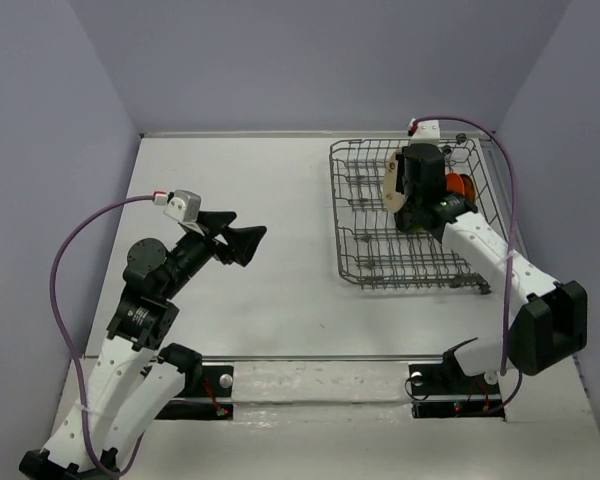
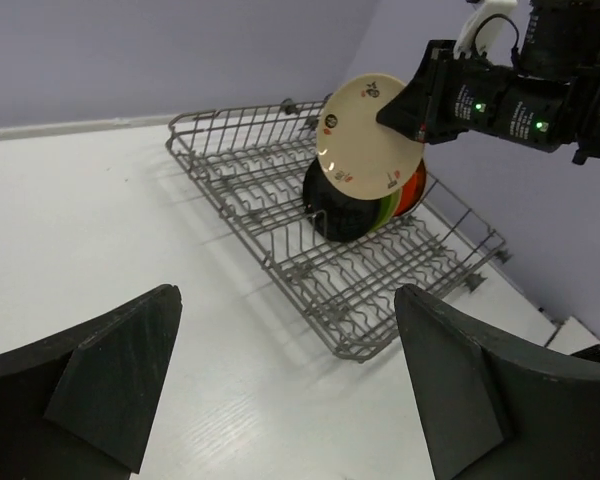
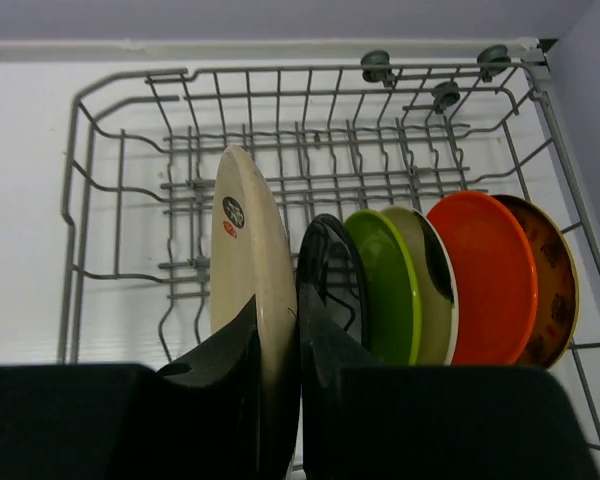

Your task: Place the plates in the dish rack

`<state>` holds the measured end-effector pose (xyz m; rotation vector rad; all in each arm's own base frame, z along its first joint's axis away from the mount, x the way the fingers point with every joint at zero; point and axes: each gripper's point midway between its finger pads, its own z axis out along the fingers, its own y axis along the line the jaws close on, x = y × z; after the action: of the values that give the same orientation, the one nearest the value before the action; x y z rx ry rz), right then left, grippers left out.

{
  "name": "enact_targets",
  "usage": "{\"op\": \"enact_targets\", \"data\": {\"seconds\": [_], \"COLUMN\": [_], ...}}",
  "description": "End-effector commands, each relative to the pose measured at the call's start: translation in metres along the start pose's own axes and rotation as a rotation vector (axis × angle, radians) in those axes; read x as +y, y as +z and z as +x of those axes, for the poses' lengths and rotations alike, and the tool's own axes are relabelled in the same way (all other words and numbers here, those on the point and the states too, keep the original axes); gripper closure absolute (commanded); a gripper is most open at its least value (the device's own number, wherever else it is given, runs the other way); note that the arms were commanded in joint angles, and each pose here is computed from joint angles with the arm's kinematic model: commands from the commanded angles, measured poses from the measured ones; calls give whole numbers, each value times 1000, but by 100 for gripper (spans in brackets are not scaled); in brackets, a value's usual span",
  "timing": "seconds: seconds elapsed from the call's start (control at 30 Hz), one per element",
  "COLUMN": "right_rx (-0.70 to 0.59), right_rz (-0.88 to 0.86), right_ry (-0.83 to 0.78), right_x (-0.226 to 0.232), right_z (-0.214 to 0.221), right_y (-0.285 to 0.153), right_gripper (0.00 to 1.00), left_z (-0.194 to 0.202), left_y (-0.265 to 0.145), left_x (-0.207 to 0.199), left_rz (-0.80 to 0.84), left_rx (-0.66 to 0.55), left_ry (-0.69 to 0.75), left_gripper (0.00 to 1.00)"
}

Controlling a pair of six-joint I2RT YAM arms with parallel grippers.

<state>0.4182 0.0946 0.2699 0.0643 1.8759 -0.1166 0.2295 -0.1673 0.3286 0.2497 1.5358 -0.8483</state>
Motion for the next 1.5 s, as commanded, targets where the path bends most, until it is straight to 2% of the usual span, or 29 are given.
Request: {"op": "enact_targets", "data": {"seconds": [0.0, 0.4, 0.83, 1.0, 1.07, 1.1, 1.2, 1.23, 1.3, 1.47], "right_rx": [9, 157, 232, 227, 224, 223, 201, 190, 164, 94], "right_rz": [124, 117, 61, 50, 48, 48, 33, 33, 17, -52], "right_ry": [-94, -181, -197, -191, -190, -188, -163, -151, -129, -46], "right_x": [-17, 3, 22, 25, 25, 24, 25, 23, 22, 21], "right_z": [-2, 58, 89, 85, 81, 79, 65, 59, 43, 8], "right_y": [14, 57, 77, 78, 76, 75, 69, 63, 53, 19], "right_gripper": [93, 93, 91, 79, 70, 58, 41, 31, 24, 19], "left_z": [29, 30, 31, 32, 32, 32, 32, 33, 33, 33], "left_y": [-3, -3, -2, -1, -1, -1, 0, 0, 0, 1], "left_x": [33, 30, 32, 32, 33, 33, 34, 34, 34, 37], "left_rz": [-136, -117, -124, -123, -124, -125, -129, -129, -129, -135], "left_rx": [95, 100, 103, 106, 107, 107, 107, 108, 108, 110], "left_ry": [77, 76, 76, 74, 75, 75, 75, 73, 73, 70], "left_gripper": [1, 1, 1, 1, 1, 1, 1, 1, 1, 1]}}
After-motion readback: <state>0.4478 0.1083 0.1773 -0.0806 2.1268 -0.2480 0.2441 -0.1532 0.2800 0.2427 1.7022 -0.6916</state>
